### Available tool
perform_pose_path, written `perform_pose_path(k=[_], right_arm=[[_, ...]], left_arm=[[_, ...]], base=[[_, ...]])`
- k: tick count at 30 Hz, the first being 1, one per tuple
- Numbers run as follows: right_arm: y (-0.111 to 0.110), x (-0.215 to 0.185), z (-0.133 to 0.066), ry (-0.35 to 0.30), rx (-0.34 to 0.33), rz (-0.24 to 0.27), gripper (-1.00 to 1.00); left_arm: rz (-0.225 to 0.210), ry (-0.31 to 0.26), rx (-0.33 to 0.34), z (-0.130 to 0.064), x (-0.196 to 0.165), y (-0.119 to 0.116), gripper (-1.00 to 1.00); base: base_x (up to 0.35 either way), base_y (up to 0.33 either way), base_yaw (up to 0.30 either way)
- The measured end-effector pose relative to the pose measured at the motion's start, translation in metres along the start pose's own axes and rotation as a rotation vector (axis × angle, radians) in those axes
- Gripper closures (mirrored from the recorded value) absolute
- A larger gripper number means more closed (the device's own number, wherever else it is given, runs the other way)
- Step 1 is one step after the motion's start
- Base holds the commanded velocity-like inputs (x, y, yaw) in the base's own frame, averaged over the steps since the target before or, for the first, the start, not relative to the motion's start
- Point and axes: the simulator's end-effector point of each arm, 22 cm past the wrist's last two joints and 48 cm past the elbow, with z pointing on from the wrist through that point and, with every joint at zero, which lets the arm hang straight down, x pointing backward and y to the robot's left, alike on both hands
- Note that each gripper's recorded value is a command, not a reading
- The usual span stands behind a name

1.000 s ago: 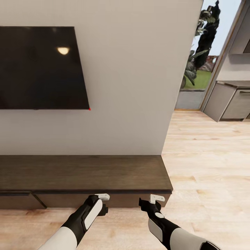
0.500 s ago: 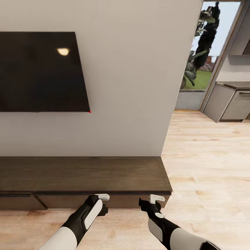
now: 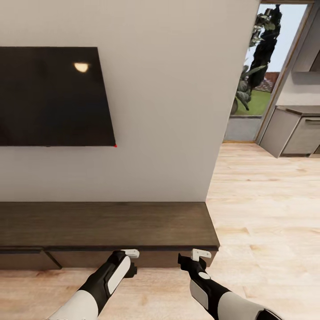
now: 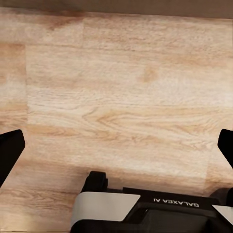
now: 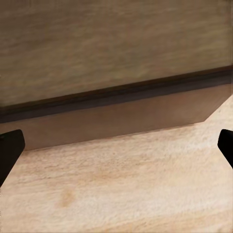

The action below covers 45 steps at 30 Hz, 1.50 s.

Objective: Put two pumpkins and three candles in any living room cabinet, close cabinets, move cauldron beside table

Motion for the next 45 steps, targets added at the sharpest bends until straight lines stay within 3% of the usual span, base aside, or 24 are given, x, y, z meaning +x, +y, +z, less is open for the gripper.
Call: perform_pose_path(k=[12,18,22,27,30,34,39,45], right_arm=[[0.004,-0.006,-0.013,0.017,-0.005,-0.008,-1.0],[0.005,-0.012,-0.019,0.017,-0.006,-0.014,-1.0],[0.006,-0.014,-0.023,0.017,-0.005,-0.01,-1.0],[-0.002,-0.003,-0.031,0.036,0.008,-0.01,-1.0],[-0.014,0.045,-0.047,0.104,0.027,-0.012,-1.0],[-0.023,0.075,-0.062,0.151,0.042,-0.016,-1.0],[-0.052,0.118,-0.083,0.227,0.095,-0.038,-1.0],[-0.08,0.141,-0.101,0.288,0.153,-0.064,-1.0]], left_arm=[[-0.004,0.015,-0.06,-0.006,0.004,0.032,-1.0],[-0.079,0.057,-0.184,0.029,0.064,0.091,-1.0],[-0.101,0.073,-0.259,0.04,0.106,0.125,-1.0],[-0.112,0.071,-0.215,0.047,0.134,0.136,-1.0],[-0.114,0.071,-0.19,0.048,0.147,0.142,-1.0],[-0.111,0.083,-0.19,0.047,0.176,0.149,-1.0],[-0.115,0.075,-0.196,0.043,0.207,0.153,-1.0],[-0.109,0.124,-0.185,0.036,0.253,0.153,-1.0]], base=[[0.0,0.0,0.0],[0.0,0.0,0.0],[0.0,0.0,0.0],[0.0,0.0,0.0],[0.0,0.0,0.0],[0.0,0.0,0.0],[0.0,0.0,0.0],[0.0,0.0,0.0]])
